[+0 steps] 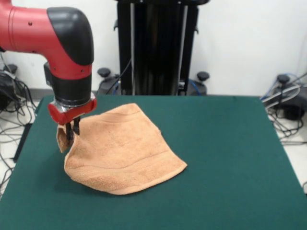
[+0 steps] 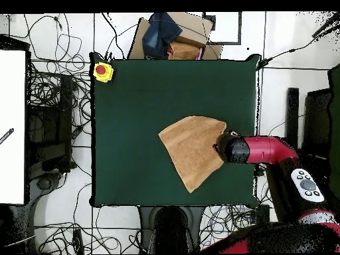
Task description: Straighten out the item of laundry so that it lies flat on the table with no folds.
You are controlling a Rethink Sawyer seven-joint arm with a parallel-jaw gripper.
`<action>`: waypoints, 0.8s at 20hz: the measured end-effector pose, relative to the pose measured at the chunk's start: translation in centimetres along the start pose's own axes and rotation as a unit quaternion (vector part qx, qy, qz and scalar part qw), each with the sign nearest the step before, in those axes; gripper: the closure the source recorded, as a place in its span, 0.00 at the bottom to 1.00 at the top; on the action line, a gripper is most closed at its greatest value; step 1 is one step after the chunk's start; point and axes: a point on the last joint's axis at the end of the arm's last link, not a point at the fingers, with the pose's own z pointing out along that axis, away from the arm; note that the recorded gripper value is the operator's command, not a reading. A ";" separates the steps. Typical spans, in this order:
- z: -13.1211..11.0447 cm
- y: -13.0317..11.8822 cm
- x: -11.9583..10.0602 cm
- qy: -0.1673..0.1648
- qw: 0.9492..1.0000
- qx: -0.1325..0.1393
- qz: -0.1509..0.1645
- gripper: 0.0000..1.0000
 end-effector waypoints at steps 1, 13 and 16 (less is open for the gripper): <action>0.0 0.1 0.0 0.001 1.000 0.001 -0.002 1.00; 2.2 2.4 0.7 0.003 1.000 0.015 -0.017 1.00; 3.0 2.7 1.5 0.008 1.000 0.013 -0.015 1.00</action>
